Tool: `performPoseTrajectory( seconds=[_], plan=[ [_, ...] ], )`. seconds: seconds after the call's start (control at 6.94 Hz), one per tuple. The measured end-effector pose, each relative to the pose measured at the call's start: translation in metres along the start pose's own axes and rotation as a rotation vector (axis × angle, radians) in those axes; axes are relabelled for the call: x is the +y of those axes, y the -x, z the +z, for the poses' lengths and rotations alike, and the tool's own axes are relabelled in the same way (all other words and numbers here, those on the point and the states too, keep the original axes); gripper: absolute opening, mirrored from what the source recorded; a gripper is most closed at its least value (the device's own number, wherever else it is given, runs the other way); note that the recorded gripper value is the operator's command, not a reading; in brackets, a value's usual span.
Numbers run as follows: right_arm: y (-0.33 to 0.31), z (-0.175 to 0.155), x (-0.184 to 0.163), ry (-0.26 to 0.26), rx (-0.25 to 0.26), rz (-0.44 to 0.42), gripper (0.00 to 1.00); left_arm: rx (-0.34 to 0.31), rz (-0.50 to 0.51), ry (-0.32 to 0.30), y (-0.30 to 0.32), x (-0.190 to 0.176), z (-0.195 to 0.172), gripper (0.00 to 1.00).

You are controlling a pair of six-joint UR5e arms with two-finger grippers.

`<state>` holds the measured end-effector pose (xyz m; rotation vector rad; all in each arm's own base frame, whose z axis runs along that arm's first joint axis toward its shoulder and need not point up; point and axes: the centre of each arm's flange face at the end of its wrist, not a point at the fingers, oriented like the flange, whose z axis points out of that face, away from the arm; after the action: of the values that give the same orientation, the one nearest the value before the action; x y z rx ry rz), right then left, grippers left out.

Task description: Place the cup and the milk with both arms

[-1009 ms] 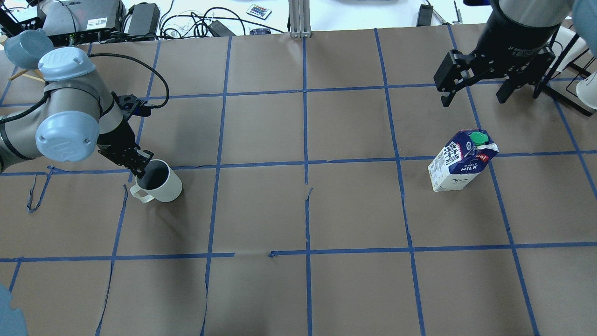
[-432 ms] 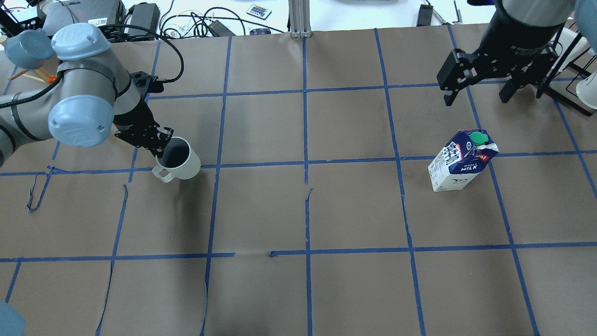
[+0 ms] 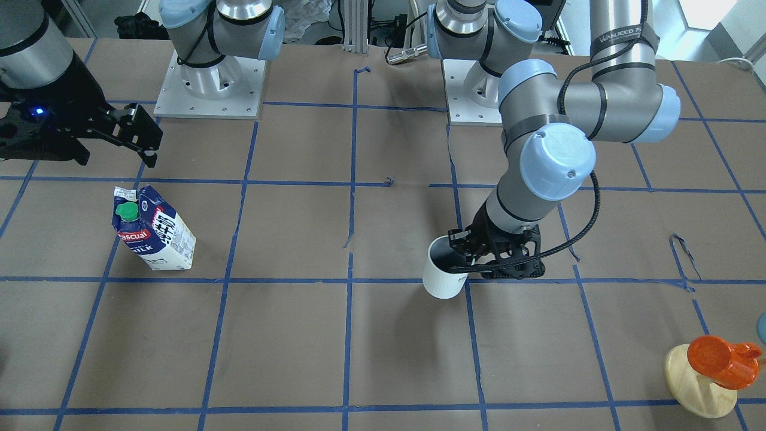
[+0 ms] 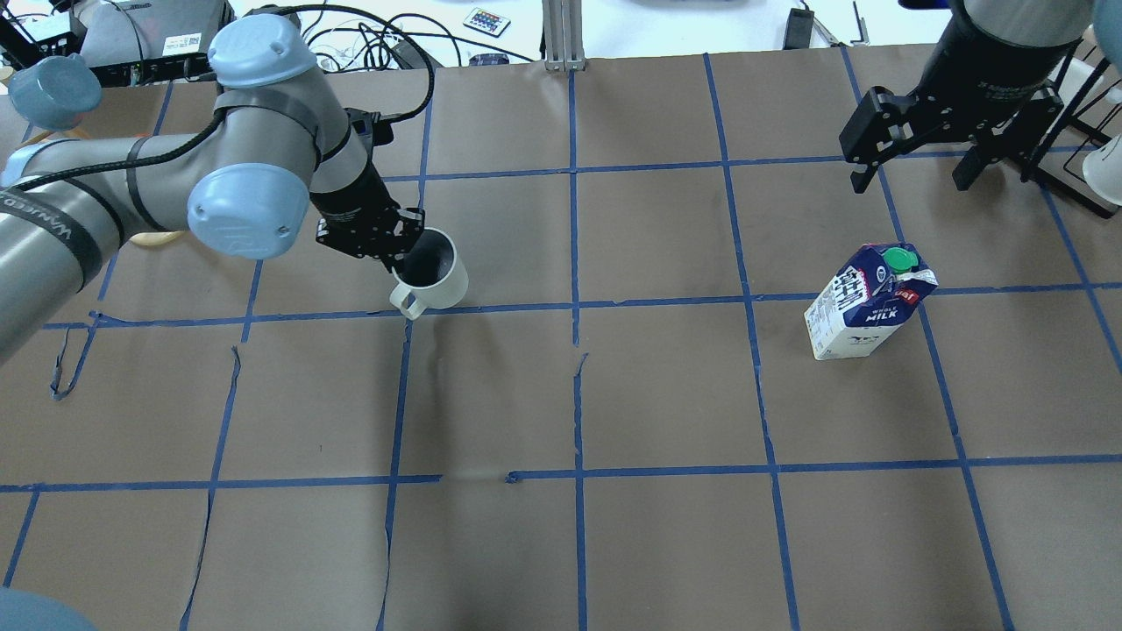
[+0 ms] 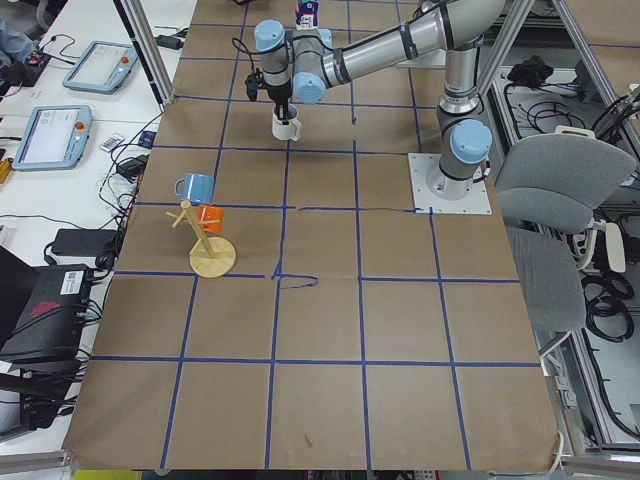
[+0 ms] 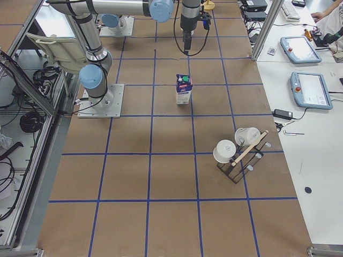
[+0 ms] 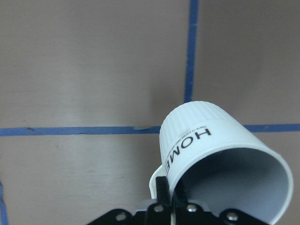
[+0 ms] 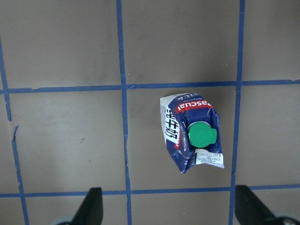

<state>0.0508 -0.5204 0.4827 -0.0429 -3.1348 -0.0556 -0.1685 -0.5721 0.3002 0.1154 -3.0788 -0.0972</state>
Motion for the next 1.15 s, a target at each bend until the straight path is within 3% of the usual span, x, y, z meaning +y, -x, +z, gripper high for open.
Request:
performPoseTrajectory(
  seconds=[0.43, 0.72, 1.15],
  plan=[
    [-0.021, 0.053, -0.027, -0.036, 0.011, -0.066, 1.0, 0.047, -0.122, -0.01, -0.092, -0.026, 0.009, 0.0],
    [-0.035, 0.102, -0.024, -0.047, 0.012, -0.089, 1.0, 0.055, -0.155, -0.005, -0.116, -0.054, 0.026, 0.0],
    [-0.046, 0.156, -0.007, -0.006, -0.01, -0.101, 1.0, 0.07, -0.148, 0.001, -0.137, -0.067, 0.037, 0.0]
  ],
)
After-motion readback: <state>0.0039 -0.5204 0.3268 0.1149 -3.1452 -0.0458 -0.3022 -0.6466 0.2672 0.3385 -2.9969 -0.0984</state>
